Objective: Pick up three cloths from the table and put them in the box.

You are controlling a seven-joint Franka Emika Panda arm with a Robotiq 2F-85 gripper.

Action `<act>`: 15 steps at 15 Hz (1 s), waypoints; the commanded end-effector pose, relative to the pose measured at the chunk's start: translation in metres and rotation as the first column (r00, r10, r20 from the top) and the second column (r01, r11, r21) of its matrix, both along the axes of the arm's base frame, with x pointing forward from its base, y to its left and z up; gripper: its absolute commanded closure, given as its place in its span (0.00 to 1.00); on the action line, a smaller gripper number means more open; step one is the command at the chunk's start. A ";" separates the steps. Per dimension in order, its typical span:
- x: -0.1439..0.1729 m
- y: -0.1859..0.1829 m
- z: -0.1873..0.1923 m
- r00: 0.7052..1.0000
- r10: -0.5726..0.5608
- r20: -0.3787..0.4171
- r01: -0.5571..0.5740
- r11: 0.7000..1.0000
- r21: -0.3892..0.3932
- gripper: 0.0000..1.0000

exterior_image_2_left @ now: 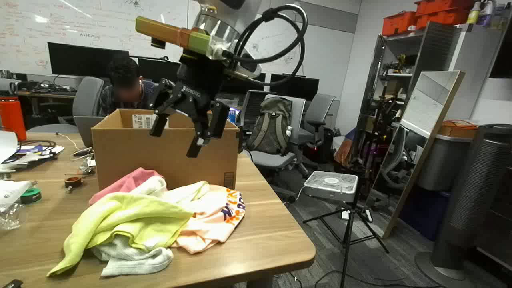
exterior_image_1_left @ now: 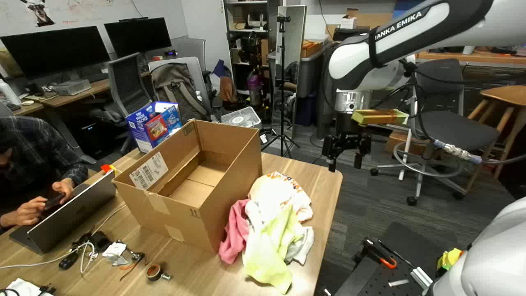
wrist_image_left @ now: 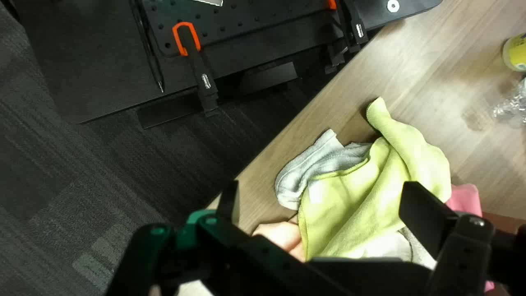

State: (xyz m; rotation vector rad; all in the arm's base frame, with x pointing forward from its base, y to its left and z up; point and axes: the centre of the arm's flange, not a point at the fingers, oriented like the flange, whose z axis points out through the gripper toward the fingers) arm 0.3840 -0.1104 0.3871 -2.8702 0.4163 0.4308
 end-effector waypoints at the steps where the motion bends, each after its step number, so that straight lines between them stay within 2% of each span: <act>1: 0.001 0.000 0.002 1.000 0.000 0.004 0.000 1.000 -0.001 0.00; 10: 0.002 -0.001 0.004 1.000 -0.001 0.010 0.001 1.000 -0.003 0.00; 15: 0.002 0.010 -0.008 0.997 0.083 0.001 -0.083 0.996 -0.022 0.00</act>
